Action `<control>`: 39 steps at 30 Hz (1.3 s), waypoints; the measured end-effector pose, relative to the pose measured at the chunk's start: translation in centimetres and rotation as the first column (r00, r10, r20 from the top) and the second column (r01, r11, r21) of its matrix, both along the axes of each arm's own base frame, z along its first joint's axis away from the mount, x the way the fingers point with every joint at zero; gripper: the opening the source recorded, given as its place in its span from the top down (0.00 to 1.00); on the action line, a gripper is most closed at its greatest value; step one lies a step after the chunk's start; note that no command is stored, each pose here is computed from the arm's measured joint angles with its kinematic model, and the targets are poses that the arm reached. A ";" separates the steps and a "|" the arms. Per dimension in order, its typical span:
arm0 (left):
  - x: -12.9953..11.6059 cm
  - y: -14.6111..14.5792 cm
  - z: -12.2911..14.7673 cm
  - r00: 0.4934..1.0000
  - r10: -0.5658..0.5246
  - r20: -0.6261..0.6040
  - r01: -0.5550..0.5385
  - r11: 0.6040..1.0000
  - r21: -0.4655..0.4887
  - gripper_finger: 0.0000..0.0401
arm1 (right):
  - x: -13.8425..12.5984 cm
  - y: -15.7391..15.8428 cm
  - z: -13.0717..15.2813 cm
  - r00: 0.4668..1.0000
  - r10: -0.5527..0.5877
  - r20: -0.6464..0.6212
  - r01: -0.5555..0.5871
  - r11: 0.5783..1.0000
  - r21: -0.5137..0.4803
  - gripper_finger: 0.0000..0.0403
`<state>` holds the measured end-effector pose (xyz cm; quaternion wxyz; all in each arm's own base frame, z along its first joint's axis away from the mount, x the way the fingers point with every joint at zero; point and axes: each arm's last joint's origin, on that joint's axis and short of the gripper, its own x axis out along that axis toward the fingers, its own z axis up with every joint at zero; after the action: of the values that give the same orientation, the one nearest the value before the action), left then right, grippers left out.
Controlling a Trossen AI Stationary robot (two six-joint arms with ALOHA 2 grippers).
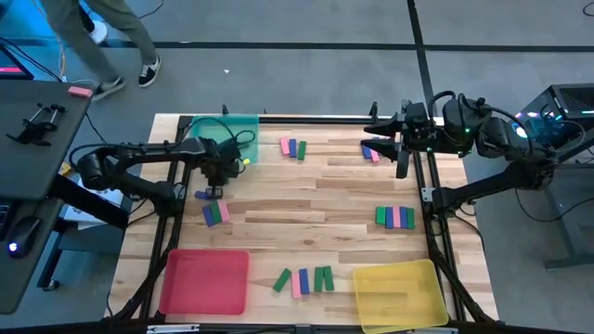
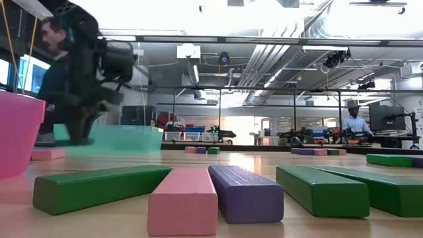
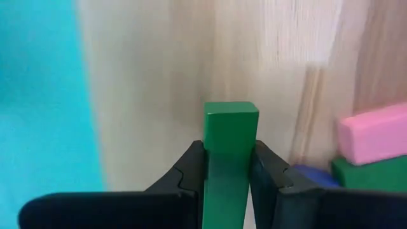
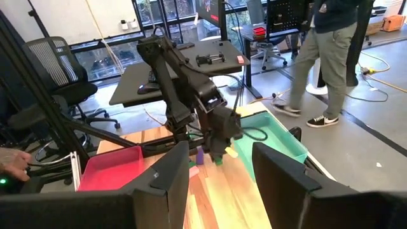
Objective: Sort blocks
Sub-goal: Put the green block into the blue bin
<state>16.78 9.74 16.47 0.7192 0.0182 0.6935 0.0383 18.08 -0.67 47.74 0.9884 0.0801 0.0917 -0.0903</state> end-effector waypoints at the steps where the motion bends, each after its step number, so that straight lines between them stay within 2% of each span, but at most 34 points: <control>1: 0.3 0.2 0.7 1.000 0.000 0.007 0.000 1.000 0.003 0.87 | 0.0 0.0 0.0 1.000 0.000 0.000 0.000 1.000 0.000 0.63; 6: 2.9 1.4 6.2 0.978 -0.004 0.210 -0.010 0.998 0.062 0.87 | 0.0 0.0 0.0 1.000 0.000 0.002 0.000 1.000 0.000 0.63; 10: 4.4 1.9 12.1 0.901 -0.002 0.433 -0.045 0.994 0.097 0.87 | -0.2 0.0 0.4 0.999 0.004 0.034 -0.004 1.000 -0.017 0.63; 12: 4.9 1.8 15.1 0.829 -0.024 0.559 -0.052 0.991 0.121 0.87 | -0.4 0.0 0.7 0.998 0.011 0.063 -0.008 0.999 -0.042 0.63; 15: 5.5 1.5 19.2 0.666 -0.072 0.743 -0.096 0.979 0.181 0.87 | -1.0 0.0 1.4 0.993 0.018 0.116 -0.009 0.997 -0.077 0.63; 17: 6.0 1.9 20.8 0.566 -0.081 0.820 -0.173 0.961 0.214 0.87 | -1.4 0.0 1.8 0.988 0.022 0.150 -0.007 0.995 -0.096 0.63; 18: 6.2 2.3 21.0 0.549 -0.070 0.833 -0.222 0.949 0.226 0.87 | -1.6 0.0 2.0 0.986 0.023 0.163 -0.006 0.994 -0.106 0.63; 21: 7.1 4.5 19.5 0.585 0.000 0.811 -0.309 0.925 0.223 0.87 | -2.1 0.0 2.4 0.981 0.025 0.195 -0.002 0.993 -0.117 0.63; 25: 8.4 8.2 14.8 0.723 0.130 0.679 -0.357 0.911 0.206 0.87 | -2.4 0.0 2.5 0.978 0.024 0.207 0.000 0.993 -0.117 0.63; 27: 8.4 9.7 13.3 0.759 0.174 0.628 -0.377 0.903 0.205 0.87 | -2.5 0.0 2.5 0.978 0.024 0.208 0.000 0.993 -0.116 0.63; 31: 7.1 11.4 12.1 0.785 0.271 0.558 -0.449 0.869 0.210 0.87 | -2.5 0.0 2.5 0.978 0.021 0.205 0.003 0.993 -0.115 0.63; 34: 5.2 12.1 10.6 0.791 0.392 0.470 -0.527 0.827 0.198 0.87 | -2.5 0.0 2.5 0.979 0.023 0.202 0.003 0.992 -0.128 0.63; 36: 3.8 12.3 9.7 0.793 0.455 0.404 -0.548 0.823 0.150 0.87 | -2.5 0.0 2.5 0.979 0.024 0.201 0.003 0.991 -0.133 0.63; 39: 2.6 12.1 8.4 0.805 0.493 0.328 -0.551 0.828 0.108 0.87 | -2.5 0.0 2.5 0.979 0.024 0.201 0.003 0.991 -0.133 0.63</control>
<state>19.41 21.82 24.92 0.7675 -0.1084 0.5525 0.3065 15.62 -0.65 50.25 0.9962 0.0227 -0.0148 -0.0824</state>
